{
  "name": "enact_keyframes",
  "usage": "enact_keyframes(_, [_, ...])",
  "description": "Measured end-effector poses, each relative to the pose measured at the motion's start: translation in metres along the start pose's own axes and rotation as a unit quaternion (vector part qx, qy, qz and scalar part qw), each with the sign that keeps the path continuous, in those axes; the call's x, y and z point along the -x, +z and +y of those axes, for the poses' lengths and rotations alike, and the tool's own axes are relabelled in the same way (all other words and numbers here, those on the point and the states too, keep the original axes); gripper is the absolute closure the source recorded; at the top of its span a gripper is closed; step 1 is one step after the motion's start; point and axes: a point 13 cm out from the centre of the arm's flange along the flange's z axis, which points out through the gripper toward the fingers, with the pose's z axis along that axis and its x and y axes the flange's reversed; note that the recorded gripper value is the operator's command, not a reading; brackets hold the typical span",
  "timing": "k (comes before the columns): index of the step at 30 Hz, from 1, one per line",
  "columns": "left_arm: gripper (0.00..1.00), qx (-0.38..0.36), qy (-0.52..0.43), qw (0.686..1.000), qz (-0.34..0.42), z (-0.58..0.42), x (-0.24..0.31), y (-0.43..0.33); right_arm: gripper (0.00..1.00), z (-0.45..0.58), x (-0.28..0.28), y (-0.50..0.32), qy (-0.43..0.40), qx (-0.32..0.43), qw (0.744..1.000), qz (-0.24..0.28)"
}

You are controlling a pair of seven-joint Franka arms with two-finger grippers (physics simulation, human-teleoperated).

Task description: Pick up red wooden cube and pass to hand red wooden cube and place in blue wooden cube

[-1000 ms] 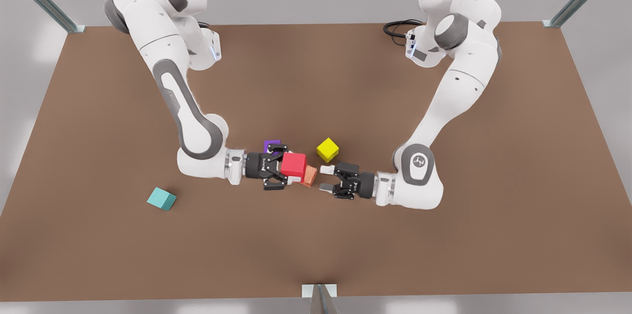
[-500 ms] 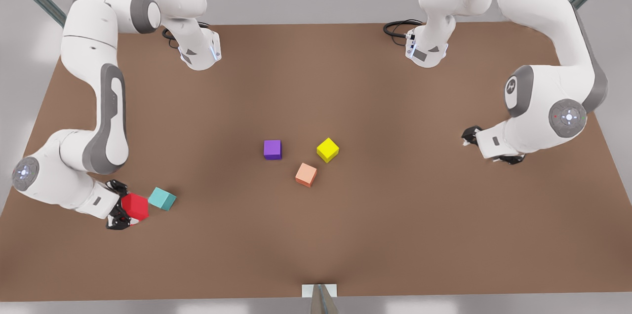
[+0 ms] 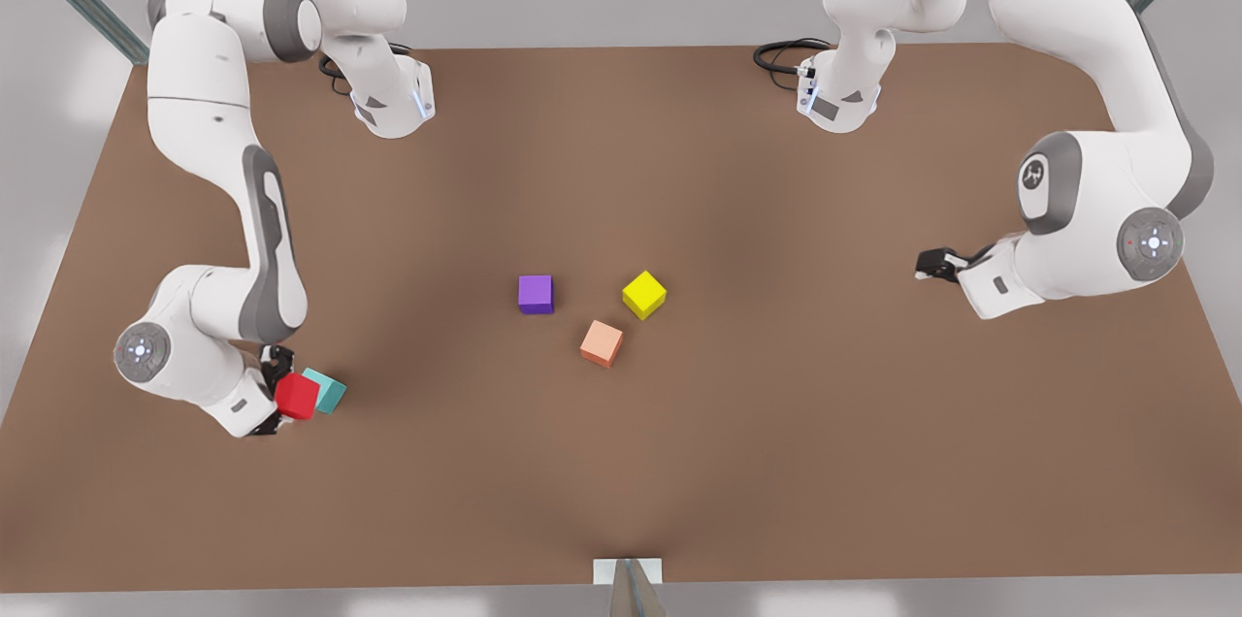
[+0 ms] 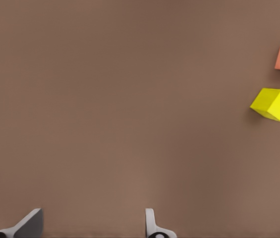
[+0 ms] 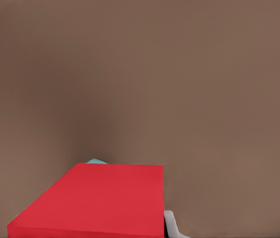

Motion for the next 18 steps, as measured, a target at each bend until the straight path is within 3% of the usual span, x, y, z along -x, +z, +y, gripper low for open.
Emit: enact_keyframes(18, [0.00,0.031,-0.018,0.999,0.027,0.004,-0.001,0.013,0.43,0.031,-0.022,0.062,0.108,0.005,0.994,0.032])
